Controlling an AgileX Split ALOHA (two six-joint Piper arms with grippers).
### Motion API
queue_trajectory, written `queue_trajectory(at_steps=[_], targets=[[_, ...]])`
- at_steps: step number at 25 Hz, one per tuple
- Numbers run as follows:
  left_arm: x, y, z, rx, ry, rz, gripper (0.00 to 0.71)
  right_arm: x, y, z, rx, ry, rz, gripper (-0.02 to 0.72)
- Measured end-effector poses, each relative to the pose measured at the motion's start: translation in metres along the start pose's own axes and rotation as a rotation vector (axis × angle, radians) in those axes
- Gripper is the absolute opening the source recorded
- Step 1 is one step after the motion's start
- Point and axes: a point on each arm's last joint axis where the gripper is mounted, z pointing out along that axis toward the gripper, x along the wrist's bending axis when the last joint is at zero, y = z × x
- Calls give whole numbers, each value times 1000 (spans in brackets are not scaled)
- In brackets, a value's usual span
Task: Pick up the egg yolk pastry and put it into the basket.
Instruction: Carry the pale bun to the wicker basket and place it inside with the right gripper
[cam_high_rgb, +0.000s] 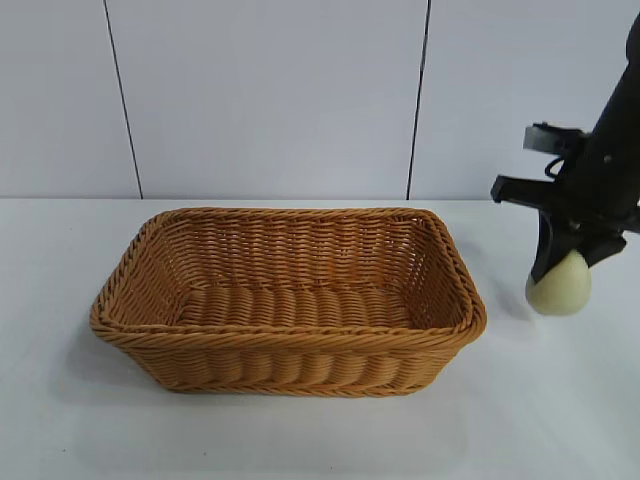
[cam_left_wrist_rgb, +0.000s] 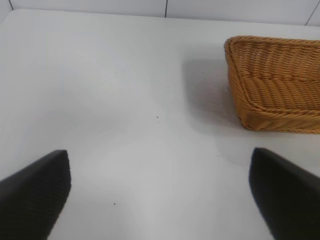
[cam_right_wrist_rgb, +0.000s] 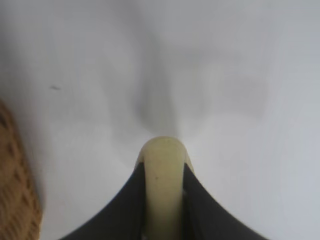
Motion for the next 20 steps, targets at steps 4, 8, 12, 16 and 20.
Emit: queue_trajectory(at_steps=[4, 8, 12, 16, 20], targets=[[0, 0, 0, 0, 0, 0, 695, 10, 6, -40, -57, 15, -28, 116], [0, 0, 0, 0, 0, 0, 695, 15, 7, -65, -107, 26, -42, 116], [0, 0, 0, 0, 0, 0, 695, 22, 4, -78, -131, 59, -40, 116], [0, 0, 0, 0, 0, 0, 695, 45, 1, -82, -136, 75, -99, 116], [0, 0, 0, 0, 0, 0, 695, 92, -8, -81, -146, 104, -218, 116]])
